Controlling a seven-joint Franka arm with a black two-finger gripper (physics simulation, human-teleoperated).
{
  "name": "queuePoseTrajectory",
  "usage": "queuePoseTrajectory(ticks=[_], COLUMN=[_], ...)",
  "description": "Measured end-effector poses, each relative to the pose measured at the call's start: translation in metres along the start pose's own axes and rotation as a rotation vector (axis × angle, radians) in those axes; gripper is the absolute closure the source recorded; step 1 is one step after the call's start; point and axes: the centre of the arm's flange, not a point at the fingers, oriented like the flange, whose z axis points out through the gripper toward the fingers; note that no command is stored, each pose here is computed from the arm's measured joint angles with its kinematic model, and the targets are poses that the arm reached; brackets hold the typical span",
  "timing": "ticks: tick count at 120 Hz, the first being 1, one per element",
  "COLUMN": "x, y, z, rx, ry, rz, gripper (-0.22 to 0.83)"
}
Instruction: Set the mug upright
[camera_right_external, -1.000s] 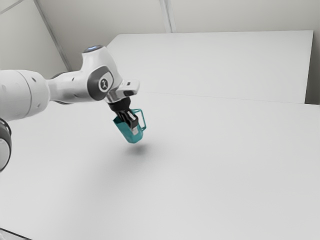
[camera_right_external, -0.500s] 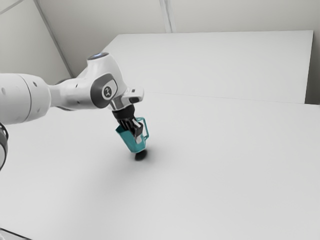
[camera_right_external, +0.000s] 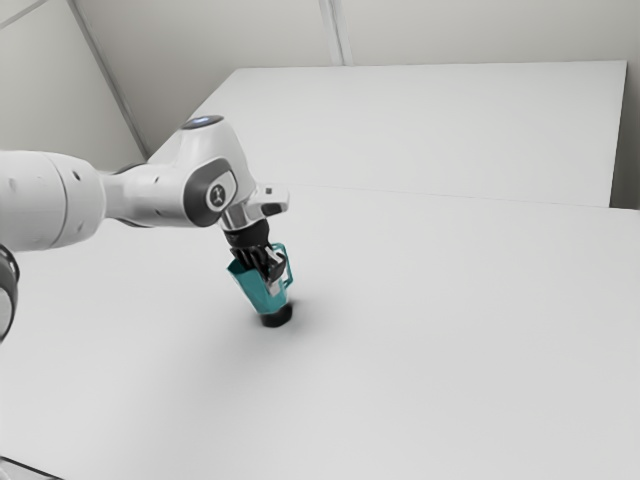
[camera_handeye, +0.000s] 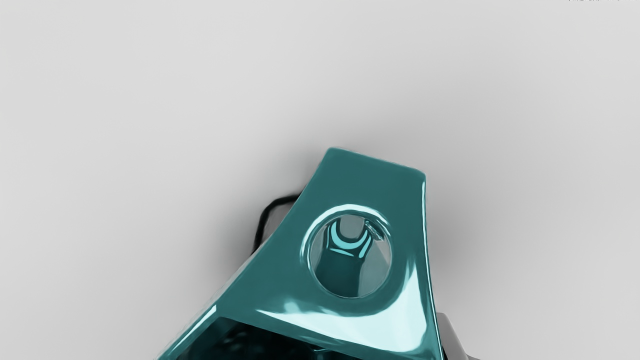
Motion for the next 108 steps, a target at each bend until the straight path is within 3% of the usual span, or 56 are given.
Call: queuePoseTrajectory(ticks=[59,108], x=[0.006,0.007], y=[-0.001,0.003], z=[0.017,-0.004], rx=[0.011,-0.004], ry=[-0.002,0.04], rz=[-0.047,-0.048], gripper=[0.76,0.57])
